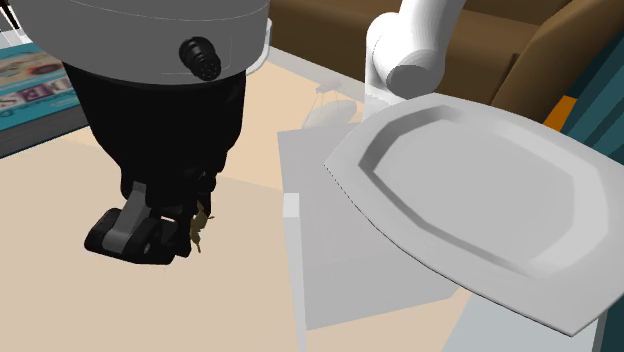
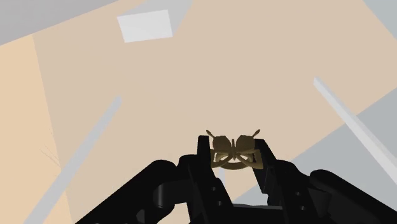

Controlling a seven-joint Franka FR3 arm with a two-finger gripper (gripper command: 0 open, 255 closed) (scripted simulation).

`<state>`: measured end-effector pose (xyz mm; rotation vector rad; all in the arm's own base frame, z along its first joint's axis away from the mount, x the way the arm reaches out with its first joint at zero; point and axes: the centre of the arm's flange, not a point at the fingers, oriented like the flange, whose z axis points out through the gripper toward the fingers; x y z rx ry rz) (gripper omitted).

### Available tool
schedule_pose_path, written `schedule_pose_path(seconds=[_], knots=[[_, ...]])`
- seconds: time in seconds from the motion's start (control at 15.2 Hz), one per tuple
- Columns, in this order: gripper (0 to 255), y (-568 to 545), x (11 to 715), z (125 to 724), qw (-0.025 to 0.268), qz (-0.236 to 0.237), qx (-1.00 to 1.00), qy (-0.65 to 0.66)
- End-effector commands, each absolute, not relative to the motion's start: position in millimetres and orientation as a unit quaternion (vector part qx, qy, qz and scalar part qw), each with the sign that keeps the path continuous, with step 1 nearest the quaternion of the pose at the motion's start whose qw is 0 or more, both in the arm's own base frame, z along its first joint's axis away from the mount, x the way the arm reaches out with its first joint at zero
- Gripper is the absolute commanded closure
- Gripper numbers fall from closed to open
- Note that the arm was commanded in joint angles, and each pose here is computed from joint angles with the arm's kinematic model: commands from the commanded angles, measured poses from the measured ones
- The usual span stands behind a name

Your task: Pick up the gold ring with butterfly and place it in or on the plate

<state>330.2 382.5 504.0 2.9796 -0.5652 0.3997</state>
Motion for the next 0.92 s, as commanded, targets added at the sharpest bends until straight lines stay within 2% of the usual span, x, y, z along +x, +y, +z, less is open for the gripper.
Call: schedule_pose_path(seconds=[0.0, 0.4, 0.86], knots=[[255, 382, 331, 503, 0.043, 0.129, 0.973, -0.185], [255, 382, 330, 503, 0.043, 0.129, 0.973, -0.185], [255, 382, 330, 540, 0.043, 0.129, 0.973, -0.185]])
